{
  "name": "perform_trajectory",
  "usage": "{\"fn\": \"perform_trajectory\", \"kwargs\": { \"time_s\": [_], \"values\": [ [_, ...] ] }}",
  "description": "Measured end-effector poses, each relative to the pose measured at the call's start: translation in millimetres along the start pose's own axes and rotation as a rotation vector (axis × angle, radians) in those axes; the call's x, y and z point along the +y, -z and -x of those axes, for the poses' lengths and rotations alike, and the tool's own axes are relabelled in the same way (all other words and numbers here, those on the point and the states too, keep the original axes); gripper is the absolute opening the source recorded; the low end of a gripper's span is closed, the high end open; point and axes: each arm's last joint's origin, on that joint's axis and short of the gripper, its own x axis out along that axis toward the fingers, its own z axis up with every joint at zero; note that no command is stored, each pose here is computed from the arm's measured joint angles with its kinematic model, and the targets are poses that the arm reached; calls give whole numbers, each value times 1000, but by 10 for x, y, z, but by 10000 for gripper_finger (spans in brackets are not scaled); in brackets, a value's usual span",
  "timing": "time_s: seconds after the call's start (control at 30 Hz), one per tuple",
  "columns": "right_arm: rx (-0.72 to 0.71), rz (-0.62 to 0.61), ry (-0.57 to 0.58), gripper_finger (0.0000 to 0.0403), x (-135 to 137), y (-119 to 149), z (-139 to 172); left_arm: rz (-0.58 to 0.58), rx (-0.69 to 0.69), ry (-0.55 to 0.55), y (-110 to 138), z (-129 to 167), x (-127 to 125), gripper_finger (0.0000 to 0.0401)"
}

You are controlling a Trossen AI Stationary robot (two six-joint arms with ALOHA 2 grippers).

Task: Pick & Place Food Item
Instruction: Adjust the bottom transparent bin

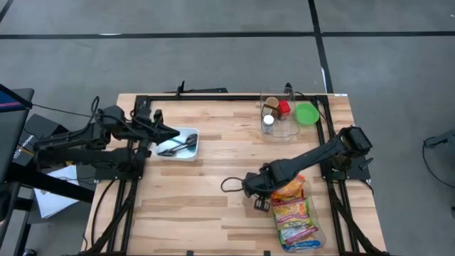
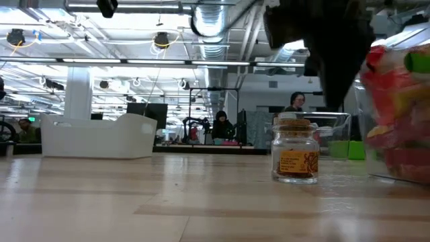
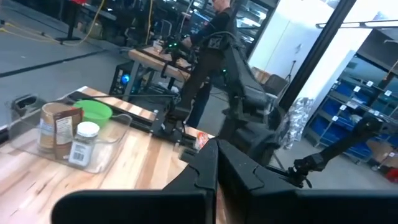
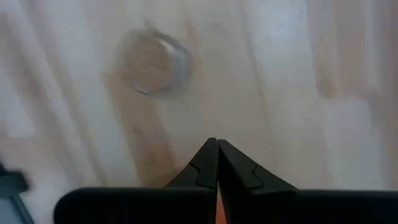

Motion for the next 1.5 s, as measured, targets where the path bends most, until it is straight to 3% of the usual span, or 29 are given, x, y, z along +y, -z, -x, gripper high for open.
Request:
{"fn": "perform_trajectory", "kwargs": {
  "time_s": [0.33, 0.53, 0.77, 0.9, 1.2, 1.5],
  "values": [
    [93, 30, 68, 0, -150, 194, -148, 6, 9, 15, 40, -141, -50, 0],
    [15, 15, 82, 0, -168, 180, -87, 8, 32, 16, 78, -224, -62, 0],
    [-298, -126, 79, 0, -212, 149, 403, 13, 52, 8, 108, -288, -45, 0],
    [-372, -244, 96, 0, -296, 242, 638, 16, 47, 10, 104, -298, -46, 0],
    [-342, -548, 233, 0, -452, 841, 1053, 33, 48, 9, 105, -299, -46, 0],
    [-211, -648, 340, 0, -432, 1194, 1112, 35, 81, -4, 150, -384, -20, 0]
  ]
}}
